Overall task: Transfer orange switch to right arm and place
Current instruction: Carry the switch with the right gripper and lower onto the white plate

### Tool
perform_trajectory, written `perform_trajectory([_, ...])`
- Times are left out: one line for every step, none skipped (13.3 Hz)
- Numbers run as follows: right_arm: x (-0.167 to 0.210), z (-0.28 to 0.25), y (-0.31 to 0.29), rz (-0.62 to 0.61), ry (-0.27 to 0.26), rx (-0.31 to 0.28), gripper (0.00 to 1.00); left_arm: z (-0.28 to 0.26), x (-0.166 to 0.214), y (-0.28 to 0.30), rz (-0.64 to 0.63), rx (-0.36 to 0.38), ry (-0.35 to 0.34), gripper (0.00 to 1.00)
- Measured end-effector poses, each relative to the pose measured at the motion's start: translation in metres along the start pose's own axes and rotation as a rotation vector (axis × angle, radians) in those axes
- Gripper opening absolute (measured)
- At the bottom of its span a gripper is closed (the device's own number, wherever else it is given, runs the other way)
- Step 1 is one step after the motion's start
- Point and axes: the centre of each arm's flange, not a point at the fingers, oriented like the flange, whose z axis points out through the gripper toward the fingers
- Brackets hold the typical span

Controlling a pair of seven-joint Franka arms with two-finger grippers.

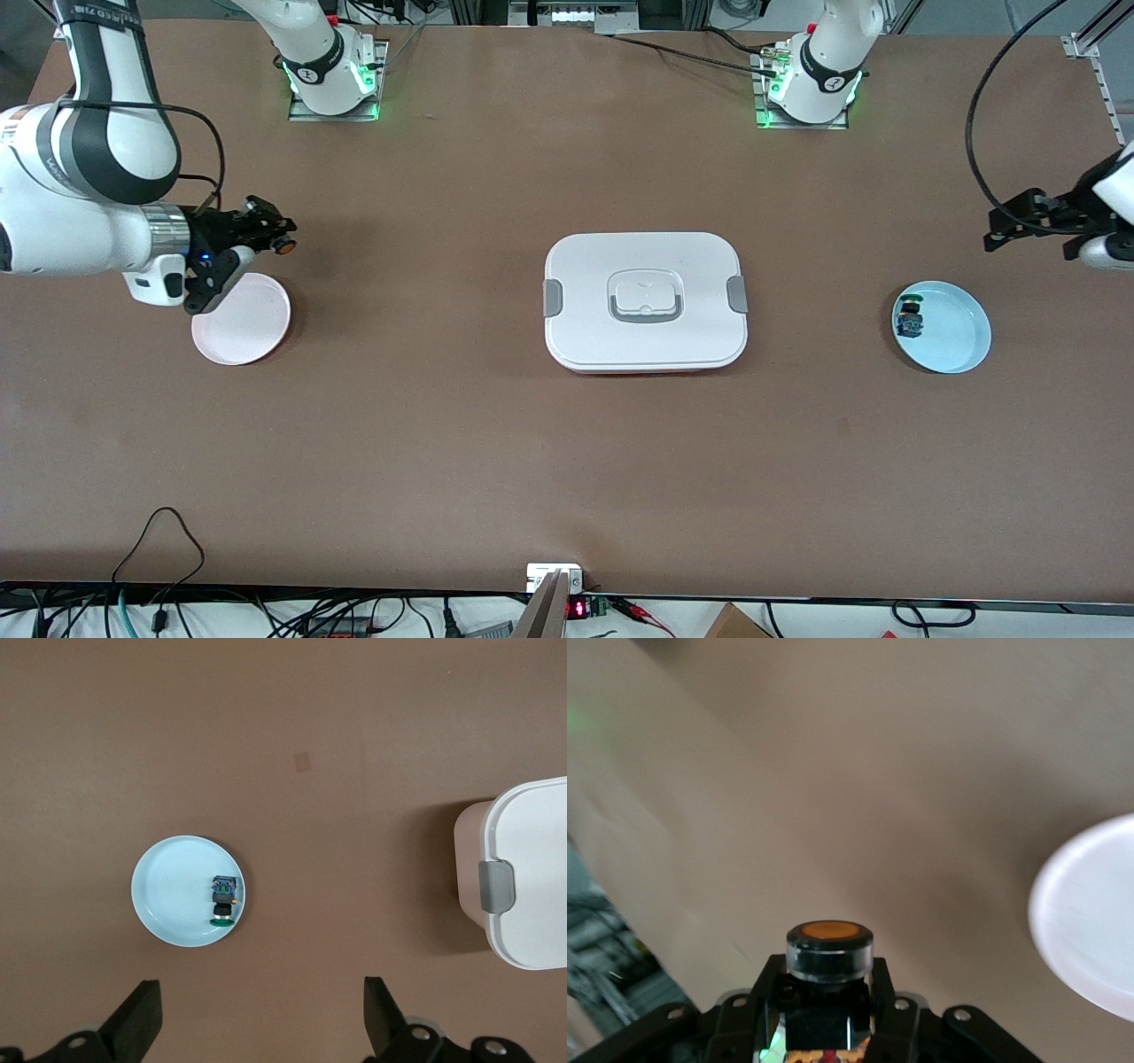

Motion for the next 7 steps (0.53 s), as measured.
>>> perform_trajectory([-0.007,0.001,0.012,-0.038,-0.03,-0.057,0.43,0.001,0.0,0.0,-0.002,0.001,0.004,1.0])
perform_trajectory([-0.014,0.002,0.024,-0.084,-0.051,-0.113,0.43,0.0,0.001,0.001,0.001,0.008,0.007,1.0])
perform_trajectory([-0.021,0.005,0.037,-0.139,-0.058,-0.16,0.43,0.0,0.002,0.007,0.018,0.03,0.006,1.0])
perform_trajectory([-0.028,0.009,0.05,-0.187,-0.061,-0.2,0.43,0.0,0.003,0.016,0.038,0.053,0.004,1.0])
perform_trajectory([-0.034,0.015,0.061,-0.235,-0.066,-0.241,0.43,-0.001,0.003,0.024,0.044,0.069,0.003,1.0])
perform_trajectory([-0.039,0.021,0.071,-0.281,-0.071,-0.286,0.43,0.0,0.002,0.025,0.039,0.073,-0.004,1.0])
perform_trajectory([-0.041,0.028,0.079,-0.328,-0.07,-0.331,0.43,0.0,-0.001,0.022,0.028,0.07,-0.025,1.0])
